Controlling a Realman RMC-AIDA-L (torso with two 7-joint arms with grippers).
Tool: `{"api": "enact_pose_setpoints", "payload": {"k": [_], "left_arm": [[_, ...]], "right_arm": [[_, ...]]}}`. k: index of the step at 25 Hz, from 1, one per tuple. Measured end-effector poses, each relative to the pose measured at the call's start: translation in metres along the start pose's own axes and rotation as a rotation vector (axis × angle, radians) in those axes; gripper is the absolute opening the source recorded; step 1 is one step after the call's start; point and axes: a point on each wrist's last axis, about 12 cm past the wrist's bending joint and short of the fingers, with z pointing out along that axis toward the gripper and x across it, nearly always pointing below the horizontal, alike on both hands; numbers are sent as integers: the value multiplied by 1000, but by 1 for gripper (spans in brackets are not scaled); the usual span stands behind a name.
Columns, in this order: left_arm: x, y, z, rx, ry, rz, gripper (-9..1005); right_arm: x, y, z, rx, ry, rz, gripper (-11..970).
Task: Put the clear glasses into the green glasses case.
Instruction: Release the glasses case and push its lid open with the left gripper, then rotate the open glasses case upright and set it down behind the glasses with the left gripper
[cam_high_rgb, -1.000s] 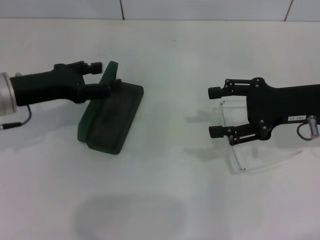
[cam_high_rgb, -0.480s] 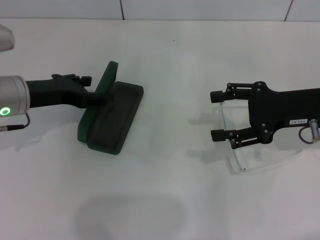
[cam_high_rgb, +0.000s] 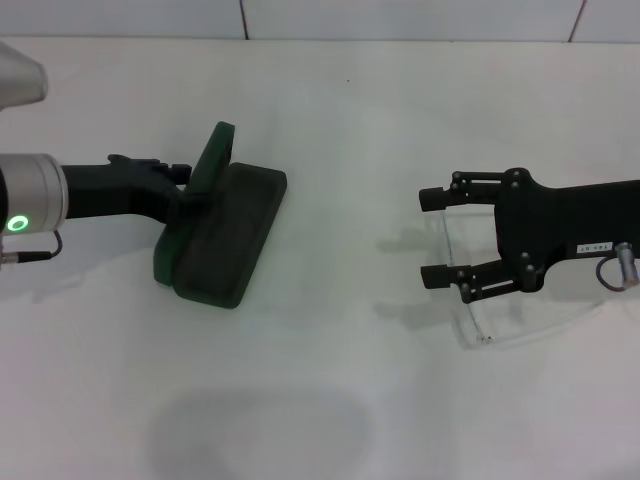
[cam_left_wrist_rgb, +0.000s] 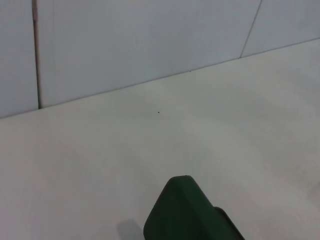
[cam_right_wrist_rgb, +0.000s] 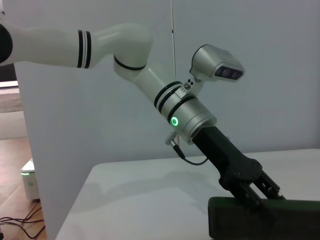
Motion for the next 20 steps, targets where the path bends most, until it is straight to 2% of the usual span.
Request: {"api": "enact_pose_setpoints", "payload": {"k": [9,13,15,20], "left_arm": [[-7,-2,5,-12,63,117,545],[-11,-2,4,-19,59,169,384],[-18,-2,4,-21,44,181,304],[-46,-6,11,-6,11,238,206]], "right_arm": [[3,3,-1,-9,12,3,840],[6,5,-2,-11,16,9,840],[9,8,-4,-13,14,10,840],[15,22,-5,-74,15,-8,840]]}}
